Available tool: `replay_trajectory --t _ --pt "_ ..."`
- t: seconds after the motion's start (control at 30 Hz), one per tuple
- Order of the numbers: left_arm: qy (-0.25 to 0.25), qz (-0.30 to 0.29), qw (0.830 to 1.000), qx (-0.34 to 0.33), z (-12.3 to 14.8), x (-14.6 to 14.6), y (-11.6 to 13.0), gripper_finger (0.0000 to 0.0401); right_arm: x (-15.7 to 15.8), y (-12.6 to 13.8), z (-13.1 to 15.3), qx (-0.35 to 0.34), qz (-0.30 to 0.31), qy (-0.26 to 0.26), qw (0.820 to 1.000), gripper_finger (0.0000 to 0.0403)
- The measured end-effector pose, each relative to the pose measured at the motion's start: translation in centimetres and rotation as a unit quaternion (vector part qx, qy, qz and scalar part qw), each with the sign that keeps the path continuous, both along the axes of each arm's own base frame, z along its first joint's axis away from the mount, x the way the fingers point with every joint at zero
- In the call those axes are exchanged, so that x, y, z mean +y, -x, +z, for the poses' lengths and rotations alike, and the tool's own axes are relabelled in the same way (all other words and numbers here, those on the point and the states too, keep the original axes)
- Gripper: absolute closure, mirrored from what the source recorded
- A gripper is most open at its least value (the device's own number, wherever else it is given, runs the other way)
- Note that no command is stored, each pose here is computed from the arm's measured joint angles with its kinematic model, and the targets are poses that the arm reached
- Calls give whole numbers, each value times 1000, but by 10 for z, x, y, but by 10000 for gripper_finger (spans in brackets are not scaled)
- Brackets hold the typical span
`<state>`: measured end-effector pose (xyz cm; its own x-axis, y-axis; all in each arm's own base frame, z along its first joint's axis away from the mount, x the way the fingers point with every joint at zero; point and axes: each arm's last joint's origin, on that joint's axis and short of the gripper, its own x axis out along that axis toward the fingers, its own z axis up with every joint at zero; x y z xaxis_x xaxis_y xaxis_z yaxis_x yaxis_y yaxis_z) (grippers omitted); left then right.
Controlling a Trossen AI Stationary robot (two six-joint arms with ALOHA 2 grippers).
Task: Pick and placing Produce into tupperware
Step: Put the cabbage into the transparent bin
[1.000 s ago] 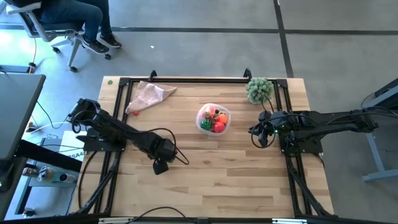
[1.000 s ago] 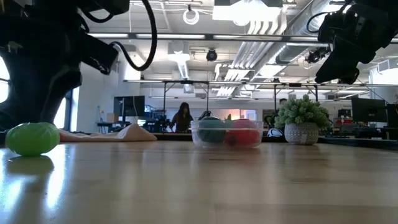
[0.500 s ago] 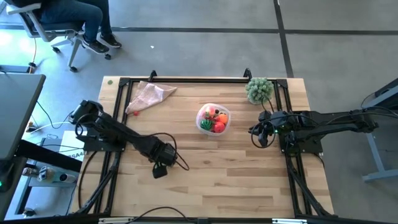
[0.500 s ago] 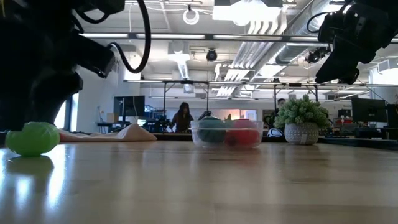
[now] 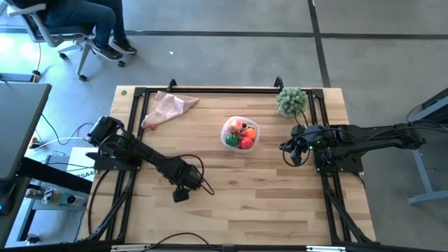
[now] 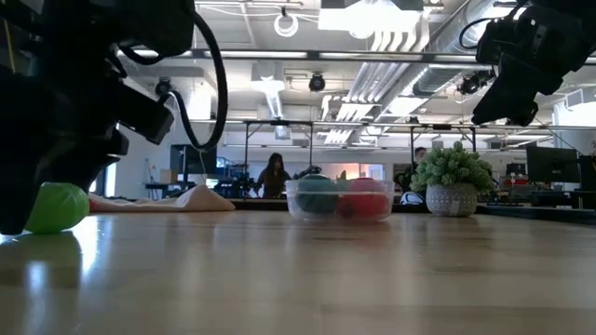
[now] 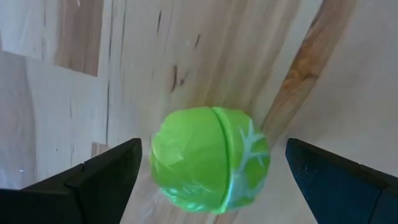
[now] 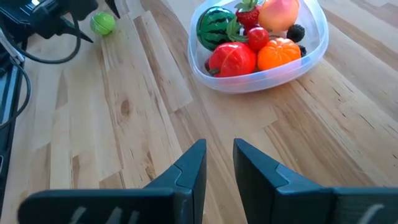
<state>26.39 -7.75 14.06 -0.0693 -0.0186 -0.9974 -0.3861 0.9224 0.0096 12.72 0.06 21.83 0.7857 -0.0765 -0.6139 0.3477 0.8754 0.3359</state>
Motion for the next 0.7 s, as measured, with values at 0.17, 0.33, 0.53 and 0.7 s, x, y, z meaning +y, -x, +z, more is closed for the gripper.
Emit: replay_trajectory --t 0.17,0.33,0.53,0.7 --pt "0 1 1000 -1 0 0 0 15 0 0 0 0 0 0 1000 331" --pt "-1 4 1000 -2 0 0 0 26 0 0 0 1 0 0 1000 331" --pt "-1 5 1000 -6 0 0 -1 91 0 0 0 0 0 0 1000 331" --pt "-5 8 1000 -8 0 0 -1 140 0 0 0 0 0 0 1000 331"
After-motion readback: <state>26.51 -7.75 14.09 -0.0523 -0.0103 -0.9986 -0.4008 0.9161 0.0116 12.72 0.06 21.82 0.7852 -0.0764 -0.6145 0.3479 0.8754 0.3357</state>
